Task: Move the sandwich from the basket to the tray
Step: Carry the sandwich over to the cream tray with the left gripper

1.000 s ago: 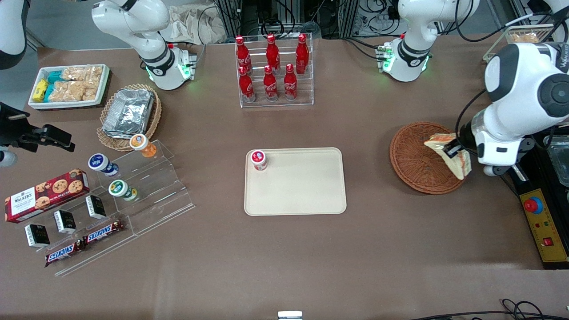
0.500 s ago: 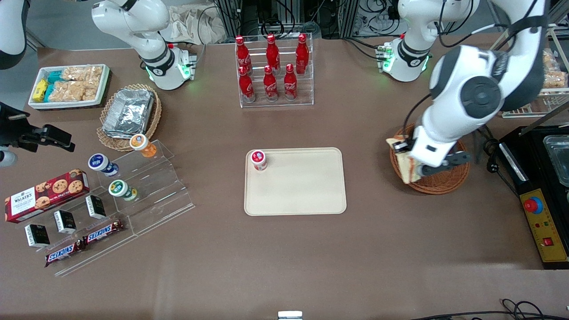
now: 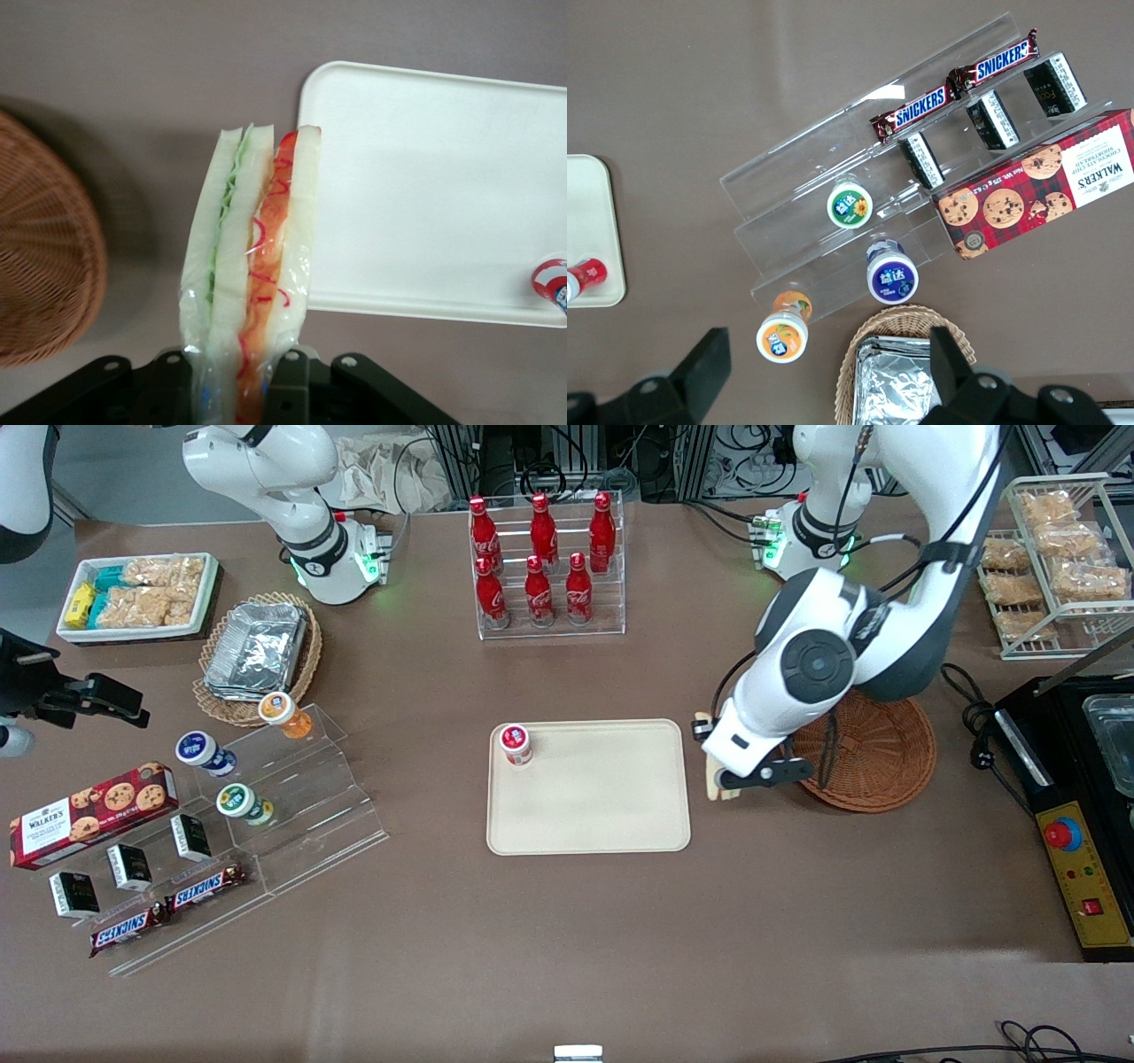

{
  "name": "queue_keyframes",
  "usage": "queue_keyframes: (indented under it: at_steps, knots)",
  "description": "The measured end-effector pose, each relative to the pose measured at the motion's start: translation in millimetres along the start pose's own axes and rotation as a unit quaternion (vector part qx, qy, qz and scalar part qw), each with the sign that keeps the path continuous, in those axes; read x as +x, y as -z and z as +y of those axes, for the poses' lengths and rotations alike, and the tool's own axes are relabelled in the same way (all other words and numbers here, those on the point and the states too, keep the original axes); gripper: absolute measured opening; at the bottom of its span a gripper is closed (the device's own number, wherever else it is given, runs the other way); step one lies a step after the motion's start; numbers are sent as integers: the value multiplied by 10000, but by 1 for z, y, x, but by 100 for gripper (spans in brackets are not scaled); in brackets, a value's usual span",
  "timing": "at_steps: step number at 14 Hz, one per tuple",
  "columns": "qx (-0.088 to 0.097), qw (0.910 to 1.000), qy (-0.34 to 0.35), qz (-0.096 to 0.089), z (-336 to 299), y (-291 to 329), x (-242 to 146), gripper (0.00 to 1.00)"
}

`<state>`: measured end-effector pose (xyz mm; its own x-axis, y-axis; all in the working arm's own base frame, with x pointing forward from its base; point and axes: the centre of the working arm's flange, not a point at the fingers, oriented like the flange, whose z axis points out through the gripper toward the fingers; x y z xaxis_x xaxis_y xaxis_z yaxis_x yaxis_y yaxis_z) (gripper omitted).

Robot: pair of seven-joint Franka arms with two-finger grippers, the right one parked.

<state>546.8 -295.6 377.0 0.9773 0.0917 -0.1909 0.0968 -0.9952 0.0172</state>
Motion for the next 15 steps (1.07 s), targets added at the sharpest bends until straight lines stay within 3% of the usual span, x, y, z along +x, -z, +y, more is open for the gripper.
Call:
queue_keyframes:
  at_steps: [4,7,13,15]
  knots:
    - [23,9997,-250,-37,26,-56,8,22]
    - [85,9996,-270,53,45,-90,9,22]
    - [205,9992,-332,-95,49,-126,11,21]
    - [290,9990,-340,-69,49,-136,13,22]
